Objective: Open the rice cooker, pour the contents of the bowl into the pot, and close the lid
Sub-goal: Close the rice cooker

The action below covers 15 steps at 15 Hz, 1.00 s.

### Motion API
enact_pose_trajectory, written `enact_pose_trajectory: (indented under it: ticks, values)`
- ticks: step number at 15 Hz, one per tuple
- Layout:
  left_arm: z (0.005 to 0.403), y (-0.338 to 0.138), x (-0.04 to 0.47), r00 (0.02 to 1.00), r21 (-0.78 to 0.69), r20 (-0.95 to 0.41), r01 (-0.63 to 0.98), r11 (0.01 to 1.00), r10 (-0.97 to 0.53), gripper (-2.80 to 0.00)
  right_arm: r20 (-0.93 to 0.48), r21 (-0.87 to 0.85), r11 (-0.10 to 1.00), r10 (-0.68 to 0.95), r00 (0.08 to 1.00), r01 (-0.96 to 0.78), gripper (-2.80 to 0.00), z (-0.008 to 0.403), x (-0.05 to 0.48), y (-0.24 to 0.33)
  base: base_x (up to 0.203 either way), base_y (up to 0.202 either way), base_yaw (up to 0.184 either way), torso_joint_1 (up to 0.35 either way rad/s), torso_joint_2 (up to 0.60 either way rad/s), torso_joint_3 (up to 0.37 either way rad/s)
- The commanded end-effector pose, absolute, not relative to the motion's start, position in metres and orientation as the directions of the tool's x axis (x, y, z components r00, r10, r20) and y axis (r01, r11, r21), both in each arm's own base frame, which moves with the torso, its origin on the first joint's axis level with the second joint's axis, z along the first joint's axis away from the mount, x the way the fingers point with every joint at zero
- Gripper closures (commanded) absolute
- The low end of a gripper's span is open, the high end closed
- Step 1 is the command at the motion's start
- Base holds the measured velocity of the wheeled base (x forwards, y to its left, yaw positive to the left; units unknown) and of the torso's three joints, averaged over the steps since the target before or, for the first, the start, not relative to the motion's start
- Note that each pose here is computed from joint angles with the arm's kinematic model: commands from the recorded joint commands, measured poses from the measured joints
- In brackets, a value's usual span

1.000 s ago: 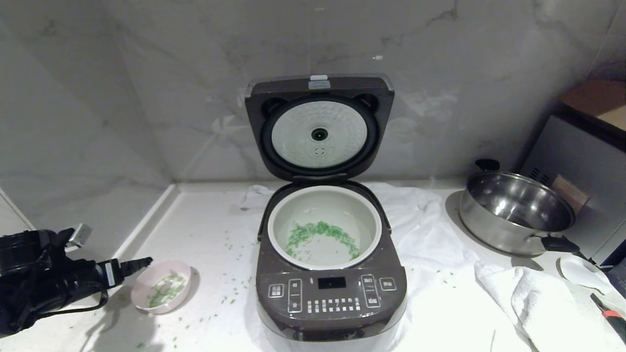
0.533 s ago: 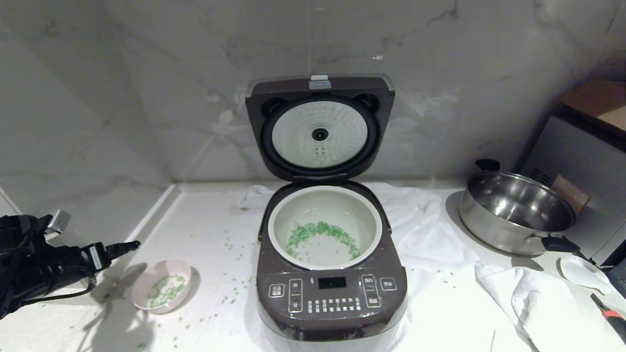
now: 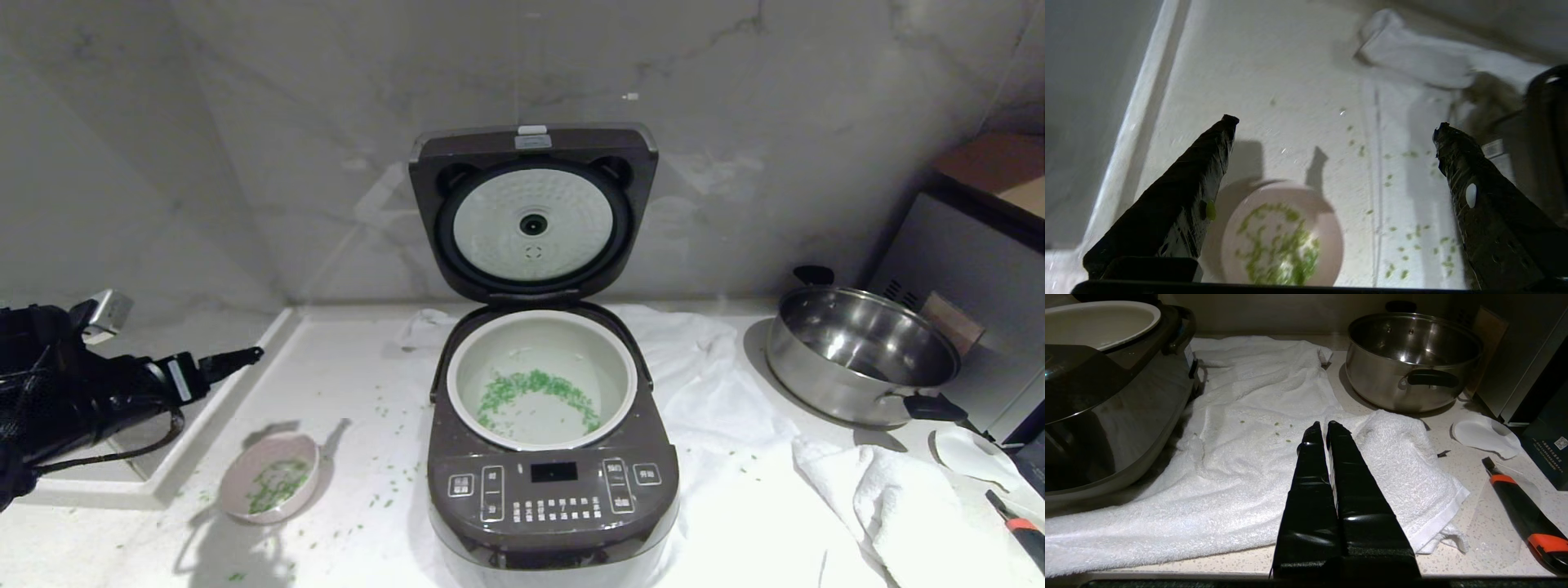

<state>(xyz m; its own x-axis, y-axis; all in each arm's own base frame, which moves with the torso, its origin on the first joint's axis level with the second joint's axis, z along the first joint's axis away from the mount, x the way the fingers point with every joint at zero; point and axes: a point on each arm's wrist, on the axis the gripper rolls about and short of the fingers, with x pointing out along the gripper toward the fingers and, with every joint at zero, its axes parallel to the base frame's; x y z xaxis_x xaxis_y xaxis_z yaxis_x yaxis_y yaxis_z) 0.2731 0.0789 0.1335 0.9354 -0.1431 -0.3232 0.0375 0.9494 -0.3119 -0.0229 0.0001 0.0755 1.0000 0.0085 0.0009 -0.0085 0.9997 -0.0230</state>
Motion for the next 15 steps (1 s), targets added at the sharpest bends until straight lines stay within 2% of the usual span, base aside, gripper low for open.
enact_pose_trajectory:
  ticks: [1, 3, 4, 9, 12, 15]
  values:
    - [0.151, 0.073, 0.281, 0.951, -0.296, -0.262, 0.083, 0.952, -0.164, -2.80, 0.001, -0.023, 1.000, 0.009, 1.000, -0.009, 0.00, 0.075, -0.023, 0.000, 0.000, 0.000, 0.000, 0.000, 0.00, 0.000]
    - [0.156, 0.067, 0.287, 0.951, -0.306, -0.247, 0.105, 0.946, -0.185, -2.80, 0.001, -0.023, 1.000, 0.009, 1.000, -0.009, 0.00, 0.075, -0.023, 0.000, 0.000, 0.000, 0.000, 0.000, 0.00, 0.000]
    - [0.159, 0.062, 0.288, 0.949, -0.307, -0.249, 0.114, 0.945, -0.195, 0.00, 0.001, -0.023, 1.000, 0.009, 1.000, -0.009, 0.00, 0.075, -0.023, 0.000, 0.000, 0.000, 0.000, 0.000, 0.00, 0.000]
    - [0.184, 0.049, 0.264, 0.964, -0.275, -0.186, 0.136, 0.952, -0.192, 0.00, 0.002, -0.023, 1.000, 0.009, 1.000, -0.009, 0.00, 0.075, -0.023, 0.000, 0.000, 0.000, 0.000, 0.000, 0.00, 0.000]
    - [0.205, 0.039, 0.223, 0.966, -0.247, -0.101, 0.209, 0.946, -0.240, 0.00, 0.000, -0.023, 1.000, 0.009, 1.000, -0.009, 0.00, 0.075, -0.023, 0.000, 0.000, 0.000, 0.000, 0.000, 0.00, 0.000]
    - [0.227, 0.025, 0.170, 0.936, -0.185, 0.025, 0.350, 0.918, -0.352, 0.00, 0.002, -0.023, 1.000, 0.009, 1.000, -0.009, 0.00, 0.075, -0.023, 0.000, 0.000, 0.000, 0.000, 0.000, 0.00, 0.000]
